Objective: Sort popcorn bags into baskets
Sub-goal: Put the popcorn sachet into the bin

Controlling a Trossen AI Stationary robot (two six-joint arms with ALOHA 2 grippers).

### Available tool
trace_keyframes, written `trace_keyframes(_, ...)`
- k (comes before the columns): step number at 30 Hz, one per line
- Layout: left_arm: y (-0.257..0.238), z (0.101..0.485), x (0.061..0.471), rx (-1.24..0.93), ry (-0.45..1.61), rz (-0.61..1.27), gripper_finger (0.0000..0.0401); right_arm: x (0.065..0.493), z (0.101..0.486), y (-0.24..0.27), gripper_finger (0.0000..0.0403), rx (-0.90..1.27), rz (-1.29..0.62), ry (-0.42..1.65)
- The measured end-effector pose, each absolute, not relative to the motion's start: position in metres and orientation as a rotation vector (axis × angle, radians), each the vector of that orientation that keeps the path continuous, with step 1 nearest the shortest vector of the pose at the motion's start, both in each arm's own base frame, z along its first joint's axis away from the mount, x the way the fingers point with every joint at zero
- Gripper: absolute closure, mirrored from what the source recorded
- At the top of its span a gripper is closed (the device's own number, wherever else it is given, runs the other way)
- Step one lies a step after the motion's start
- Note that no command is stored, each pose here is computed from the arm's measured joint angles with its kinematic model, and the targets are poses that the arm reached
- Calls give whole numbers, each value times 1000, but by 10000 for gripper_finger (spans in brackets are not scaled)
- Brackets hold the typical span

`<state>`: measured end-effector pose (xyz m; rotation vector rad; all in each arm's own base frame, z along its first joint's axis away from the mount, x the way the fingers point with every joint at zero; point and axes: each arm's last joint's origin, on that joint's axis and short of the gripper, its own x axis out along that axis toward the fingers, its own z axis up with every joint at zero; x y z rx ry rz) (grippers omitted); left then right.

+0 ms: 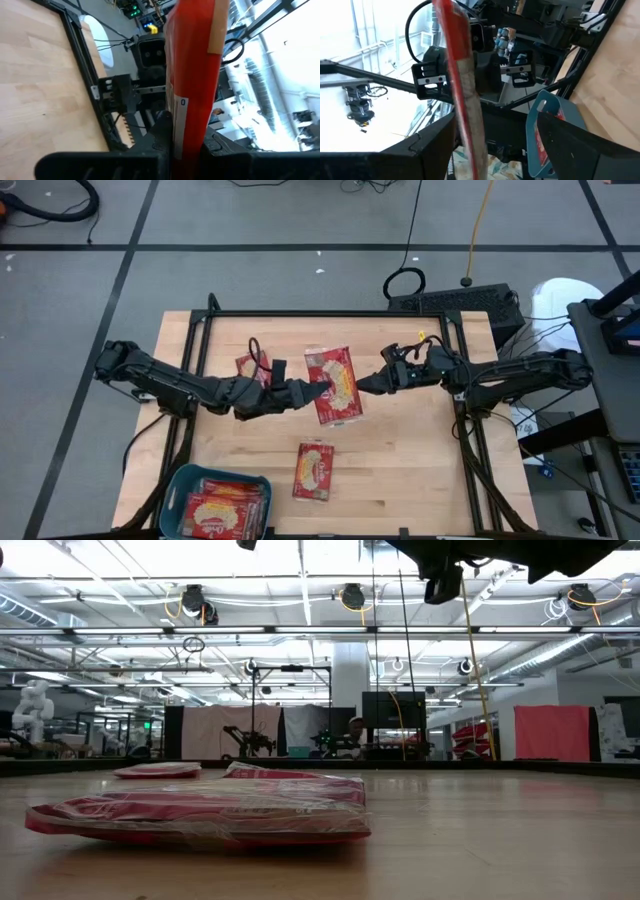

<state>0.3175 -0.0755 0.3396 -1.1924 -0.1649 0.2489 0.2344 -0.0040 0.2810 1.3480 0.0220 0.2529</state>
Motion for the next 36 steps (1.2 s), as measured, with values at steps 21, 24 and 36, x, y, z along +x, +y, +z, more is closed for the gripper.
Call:
trace_keyframes(21,-79,336,314,-1240,-128,281,366,236,279,6,131,1320,239,-7)
trace_keyframes(24,-76,334,316,-1238,-129,295,366,238,276,8,133,1311,229,5)
trace_keyframes(36,-64,331,319,-1231,-130,343,366,257,265,10,266,1300,278,-45)
